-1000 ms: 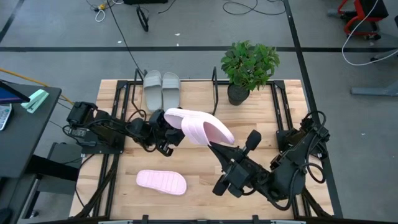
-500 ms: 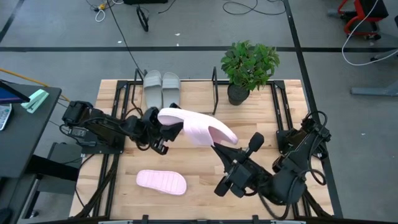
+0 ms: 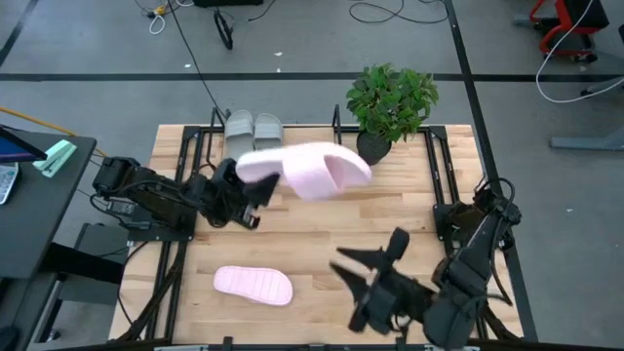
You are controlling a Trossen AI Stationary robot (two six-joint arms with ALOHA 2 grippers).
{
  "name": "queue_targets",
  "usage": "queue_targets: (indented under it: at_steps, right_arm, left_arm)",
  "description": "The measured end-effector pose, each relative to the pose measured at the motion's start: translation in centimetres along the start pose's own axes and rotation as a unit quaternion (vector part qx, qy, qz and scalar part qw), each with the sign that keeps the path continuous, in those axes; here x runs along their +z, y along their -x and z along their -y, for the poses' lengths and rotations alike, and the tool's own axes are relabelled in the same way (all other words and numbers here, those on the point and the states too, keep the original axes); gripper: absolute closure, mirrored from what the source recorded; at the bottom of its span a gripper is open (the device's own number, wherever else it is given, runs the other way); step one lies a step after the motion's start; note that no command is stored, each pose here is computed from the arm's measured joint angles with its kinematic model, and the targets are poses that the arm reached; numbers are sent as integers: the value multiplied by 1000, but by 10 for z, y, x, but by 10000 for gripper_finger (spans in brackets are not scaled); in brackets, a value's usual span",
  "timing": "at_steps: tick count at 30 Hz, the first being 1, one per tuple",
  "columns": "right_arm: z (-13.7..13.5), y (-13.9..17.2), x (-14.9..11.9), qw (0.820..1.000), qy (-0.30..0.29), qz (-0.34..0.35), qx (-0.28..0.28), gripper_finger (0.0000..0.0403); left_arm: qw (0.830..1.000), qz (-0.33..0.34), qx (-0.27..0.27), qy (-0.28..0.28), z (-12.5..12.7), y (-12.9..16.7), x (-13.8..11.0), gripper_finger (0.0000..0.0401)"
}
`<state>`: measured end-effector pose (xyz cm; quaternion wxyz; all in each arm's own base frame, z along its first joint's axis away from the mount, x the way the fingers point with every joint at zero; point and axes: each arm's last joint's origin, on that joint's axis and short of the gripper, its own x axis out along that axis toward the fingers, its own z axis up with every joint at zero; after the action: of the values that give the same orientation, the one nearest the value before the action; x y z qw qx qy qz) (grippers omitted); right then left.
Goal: Pick and place slides into the shelf
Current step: Put the bottom pink slipper on the shelf
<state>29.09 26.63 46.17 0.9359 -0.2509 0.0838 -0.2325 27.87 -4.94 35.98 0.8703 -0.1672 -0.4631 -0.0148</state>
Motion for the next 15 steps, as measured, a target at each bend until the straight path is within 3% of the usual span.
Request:
queue_targets:
  at_steps: [4,9,12,15]
  right_arm:
    - [-1,20,2,1000,-13,-1,-15,185]
    - [-5,55,4,999,-13,-5,-43,146]
    - [-8,76,4,999,-25,4,-34,139]
    - [-10,93,5,998,-51,14,-15,139]
  left_arm:
    - [997,-72,4,-22,-5,0,-11,321]
    - [981,-186,24,-48,-13,-1,-9,322]
    - [964,-252,51,-65,-21,0,2,322]
    - [950,-294,82,-67,-31,-5,29,322]
